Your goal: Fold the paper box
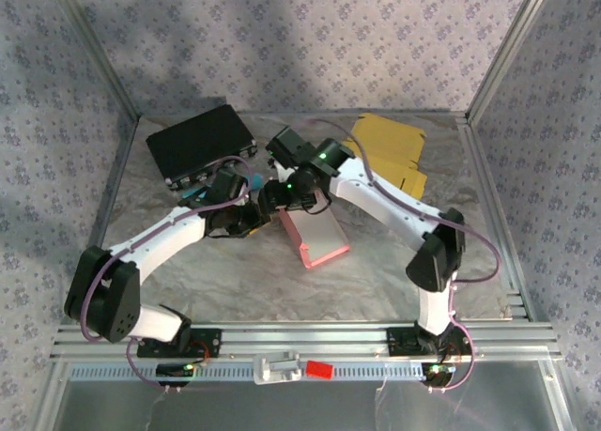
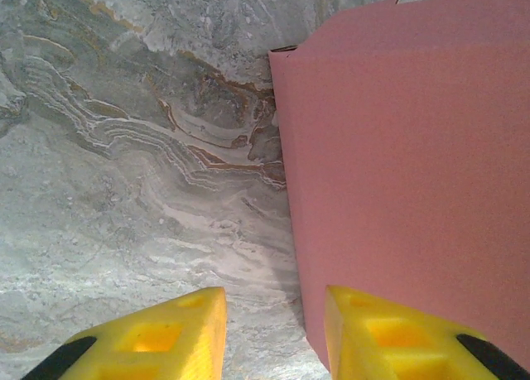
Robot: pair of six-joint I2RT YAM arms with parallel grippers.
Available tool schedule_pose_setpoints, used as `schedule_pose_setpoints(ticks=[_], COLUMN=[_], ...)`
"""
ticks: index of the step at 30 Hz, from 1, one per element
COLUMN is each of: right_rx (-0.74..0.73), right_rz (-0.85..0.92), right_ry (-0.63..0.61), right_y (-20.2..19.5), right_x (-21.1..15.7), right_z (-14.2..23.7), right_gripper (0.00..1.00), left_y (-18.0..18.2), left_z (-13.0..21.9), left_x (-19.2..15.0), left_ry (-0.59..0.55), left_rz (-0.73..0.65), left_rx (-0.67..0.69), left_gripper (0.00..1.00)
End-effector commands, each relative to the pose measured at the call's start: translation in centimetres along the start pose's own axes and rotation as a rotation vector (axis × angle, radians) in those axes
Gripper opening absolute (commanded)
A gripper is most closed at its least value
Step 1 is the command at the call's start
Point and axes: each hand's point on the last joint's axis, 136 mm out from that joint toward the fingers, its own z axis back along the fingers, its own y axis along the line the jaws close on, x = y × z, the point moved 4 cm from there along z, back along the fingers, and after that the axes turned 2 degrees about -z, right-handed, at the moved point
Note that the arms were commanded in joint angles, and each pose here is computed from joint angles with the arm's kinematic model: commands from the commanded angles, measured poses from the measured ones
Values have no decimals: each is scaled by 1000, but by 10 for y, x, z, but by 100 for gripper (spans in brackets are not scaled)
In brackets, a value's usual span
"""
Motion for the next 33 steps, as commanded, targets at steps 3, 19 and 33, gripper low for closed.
schedule_pose_setpoints(ticks=[3, 19, 33], right_rx=[-61, -56, -32], right_rz=[69, 4, -12], right_ry=[100, 68, 79], right_y=[-15, -18, -25], right_x=[-4, 8, 11], right_z=[-14, -19, -23], right_gripper=[53, 54, 46], left_y=[-8, -7, -10], left_z=[7, 19, 25], left_x=[1, -1, 2], left_ry=[-5, -21, -41], left_rz=[-15, -41, -43], left_rx=[-13, -3, -3], left_gripper=[35, 35, 35])
